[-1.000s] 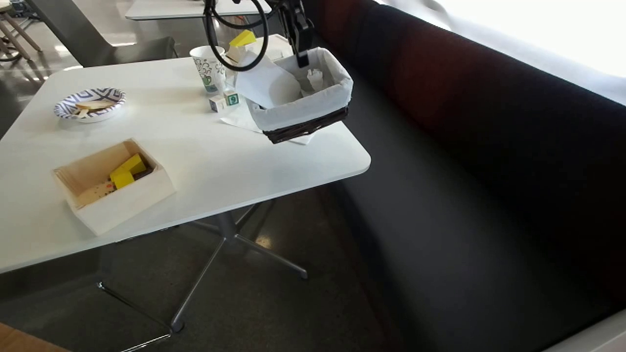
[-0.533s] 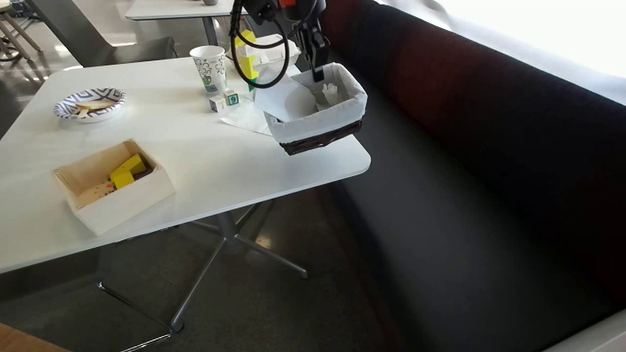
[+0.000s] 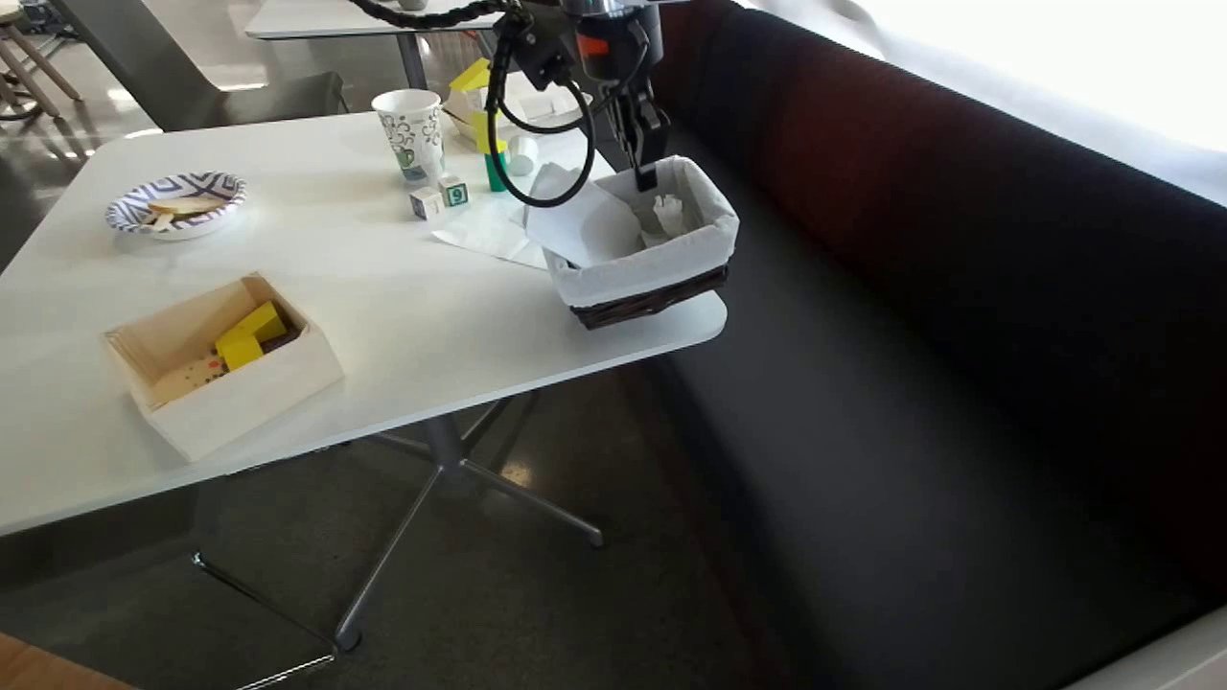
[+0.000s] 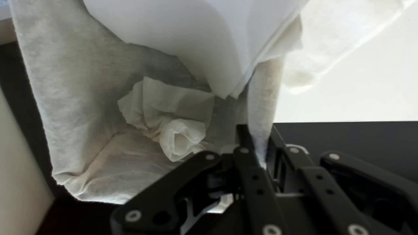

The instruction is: Move the black and white box to the right

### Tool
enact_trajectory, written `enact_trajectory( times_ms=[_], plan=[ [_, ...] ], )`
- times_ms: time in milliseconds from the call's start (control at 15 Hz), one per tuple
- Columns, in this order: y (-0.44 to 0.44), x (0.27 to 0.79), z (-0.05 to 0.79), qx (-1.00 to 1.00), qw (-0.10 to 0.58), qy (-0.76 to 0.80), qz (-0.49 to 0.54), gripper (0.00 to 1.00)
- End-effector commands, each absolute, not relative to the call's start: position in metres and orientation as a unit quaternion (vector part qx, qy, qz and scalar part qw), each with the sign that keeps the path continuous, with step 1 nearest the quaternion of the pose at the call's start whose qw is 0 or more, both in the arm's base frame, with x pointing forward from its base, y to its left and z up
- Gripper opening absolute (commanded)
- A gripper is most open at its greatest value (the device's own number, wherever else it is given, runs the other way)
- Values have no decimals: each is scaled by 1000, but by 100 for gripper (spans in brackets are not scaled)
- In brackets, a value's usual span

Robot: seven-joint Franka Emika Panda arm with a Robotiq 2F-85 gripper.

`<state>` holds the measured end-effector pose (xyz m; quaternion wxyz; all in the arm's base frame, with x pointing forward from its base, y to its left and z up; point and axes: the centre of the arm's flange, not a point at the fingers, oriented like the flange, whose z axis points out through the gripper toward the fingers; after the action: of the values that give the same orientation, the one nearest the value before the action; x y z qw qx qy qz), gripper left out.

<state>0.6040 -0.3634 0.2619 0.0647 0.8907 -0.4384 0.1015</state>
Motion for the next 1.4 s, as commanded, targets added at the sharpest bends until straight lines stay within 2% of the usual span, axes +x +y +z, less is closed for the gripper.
enact_trajectory(
  times_ms=[0, 1333],
  plan=[
    [-371, 613, 249, 889, 73, -445, 75, 4],
    [-372, 621, 227, 899, 63, -434, 22, 4]
  ],
)
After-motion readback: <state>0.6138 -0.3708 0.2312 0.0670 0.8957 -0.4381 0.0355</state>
